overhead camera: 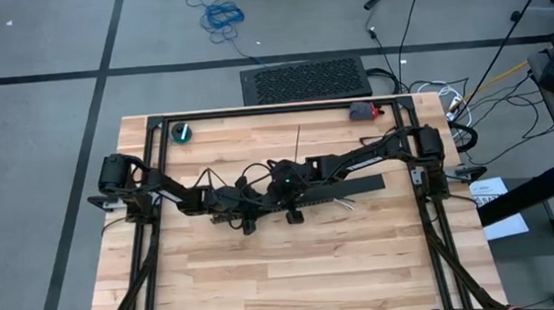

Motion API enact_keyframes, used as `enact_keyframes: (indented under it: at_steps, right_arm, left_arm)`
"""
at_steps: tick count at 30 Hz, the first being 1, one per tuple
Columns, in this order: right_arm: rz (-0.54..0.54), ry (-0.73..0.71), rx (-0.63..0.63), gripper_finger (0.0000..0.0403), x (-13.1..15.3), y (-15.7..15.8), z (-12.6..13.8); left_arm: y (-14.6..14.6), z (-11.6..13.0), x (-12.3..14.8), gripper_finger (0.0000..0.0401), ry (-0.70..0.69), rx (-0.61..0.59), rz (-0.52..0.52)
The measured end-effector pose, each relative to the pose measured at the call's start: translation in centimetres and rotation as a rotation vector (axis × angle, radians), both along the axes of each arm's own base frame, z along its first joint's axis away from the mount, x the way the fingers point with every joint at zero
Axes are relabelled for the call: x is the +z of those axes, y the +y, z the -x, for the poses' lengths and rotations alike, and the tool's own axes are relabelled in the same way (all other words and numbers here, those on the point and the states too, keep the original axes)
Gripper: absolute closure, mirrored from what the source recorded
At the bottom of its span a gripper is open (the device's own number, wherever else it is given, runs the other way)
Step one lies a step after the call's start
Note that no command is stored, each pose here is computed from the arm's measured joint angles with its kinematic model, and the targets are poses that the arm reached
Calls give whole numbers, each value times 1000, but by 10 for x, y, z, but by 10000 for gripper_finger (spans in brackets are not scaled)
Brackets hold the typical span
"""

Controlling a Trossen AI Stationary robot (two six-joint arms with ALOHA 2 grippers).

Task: Ziptie cables
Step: Insert the cable duct cover

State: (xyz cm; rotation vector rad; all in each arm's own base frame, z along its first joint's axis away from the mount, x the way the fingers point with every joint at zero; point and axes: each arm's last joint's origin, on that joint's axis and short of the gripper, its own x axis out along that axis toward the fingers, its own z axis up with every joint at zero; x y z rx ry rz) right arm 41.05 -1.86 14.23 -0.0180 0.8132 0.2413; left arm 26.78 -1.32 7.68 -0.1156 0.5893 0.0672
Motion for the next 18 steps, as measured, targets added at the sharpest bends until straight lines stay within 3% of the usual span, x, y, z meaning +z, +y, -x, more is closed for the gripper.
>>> enact_keyframes:
  at_steps: [10,18]
  right_arm:
    - [-13,5,-15,403,-1,0,0]
    - [-18,2,-24,403,0,0,0]
  left_arm:
    - [-1,-2,4,154,-37,-40,-37]
    - [-2,-3,7,81,-44,-72,-58]
